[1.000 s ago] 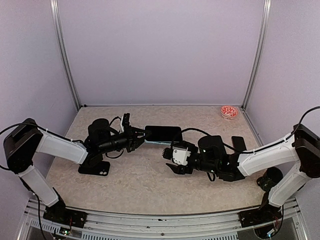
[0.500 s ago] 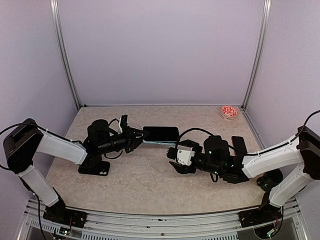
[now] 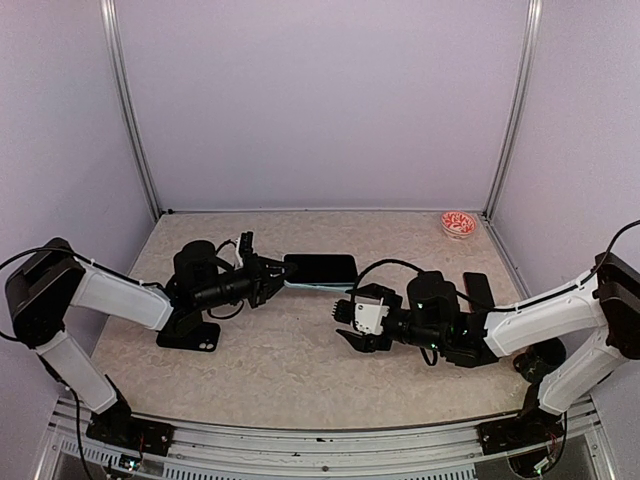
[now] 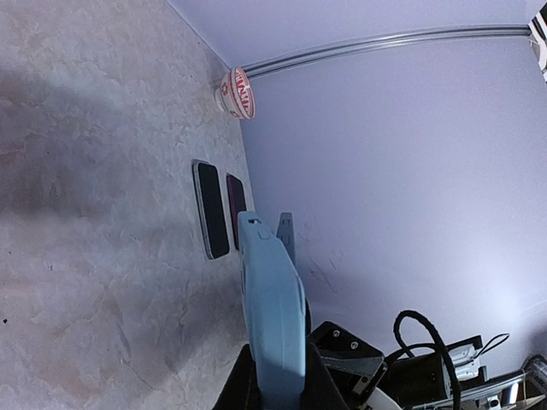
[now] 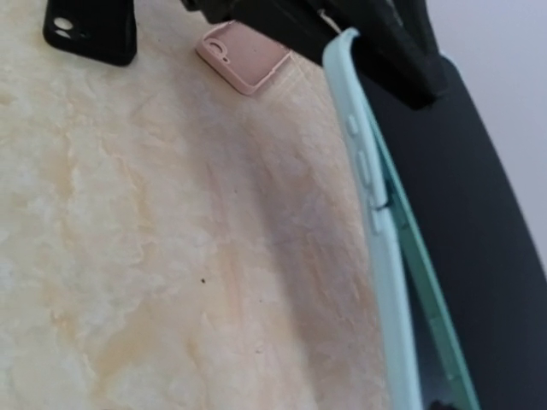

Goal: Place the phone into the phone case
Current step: Press the phone onto the phone case.

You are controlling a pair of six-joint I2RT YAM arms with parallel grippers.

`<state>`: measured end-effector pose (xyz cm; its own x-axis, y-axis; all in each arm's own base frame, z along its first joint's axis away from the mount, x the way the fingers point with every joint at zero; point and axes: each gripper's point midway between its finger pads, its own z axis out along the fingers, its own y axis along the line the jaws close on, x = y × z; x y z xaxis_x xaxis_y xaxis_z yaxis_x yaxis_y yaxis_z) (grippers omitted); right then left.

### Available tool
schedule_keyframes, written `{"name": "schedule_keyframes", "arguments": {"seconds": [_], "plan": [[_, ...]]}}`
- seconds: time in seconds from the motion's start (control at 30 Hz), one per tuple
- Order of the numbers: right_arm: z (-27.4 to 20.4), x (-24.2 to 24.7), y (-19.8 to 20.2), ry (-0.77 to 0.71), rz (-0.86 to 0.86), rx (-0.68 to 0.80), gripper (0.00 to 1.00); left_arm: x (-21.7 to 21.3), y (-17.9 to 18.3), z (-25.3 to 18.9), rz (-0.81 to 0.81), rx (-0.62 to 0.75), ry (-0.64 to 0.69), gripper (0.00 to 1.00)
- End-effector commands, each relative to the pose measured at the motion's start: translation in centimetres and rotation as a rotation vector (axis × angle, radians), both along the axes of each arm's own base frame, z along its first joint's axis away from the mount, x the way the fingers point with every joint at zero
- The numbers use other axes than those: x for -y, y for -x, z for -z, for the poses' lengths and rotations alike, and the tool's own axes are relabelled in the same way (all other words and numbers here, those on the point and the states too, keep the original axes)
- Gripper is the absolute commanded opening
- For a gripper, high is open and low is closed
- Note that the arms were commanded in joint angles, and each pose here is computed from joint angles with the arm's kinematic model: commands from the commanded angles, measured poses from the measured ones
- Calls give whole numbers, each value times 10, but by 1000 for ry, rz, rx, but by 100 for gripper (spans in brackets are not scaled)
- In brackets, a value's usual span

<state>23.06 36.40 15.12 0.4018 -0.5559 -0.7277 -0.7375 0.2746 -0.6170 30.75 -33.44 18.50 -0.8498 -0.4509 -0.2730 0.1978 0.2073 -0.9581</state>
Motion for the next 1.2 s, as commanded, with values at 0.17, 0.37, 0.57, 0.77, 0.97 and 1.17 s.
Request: {"name": "schedule_keyframes", "arguments": {"seconds": [0.17,0.37,0.57,0.77,0.97,1.17], "plan": [[6,0,-12,15,45,3,77,1,8,-51,11,99,110,0],[-6,2,-12,-11,42,22,77,2,8,-52,10,95,103,0],[-12,4,-11,-30,25,20,77,4,8,-48,6,79,82,0],[-16,6,-7,-46,4,9,77,3,6,-46,-13,77,42,0],[-7,3,-9,-23,0,-9,76,7,8,-51,-1,81,59,0],[-7,3,2,-43,-53,-37,76,6,8,-52,-4,80,64,0]]}}
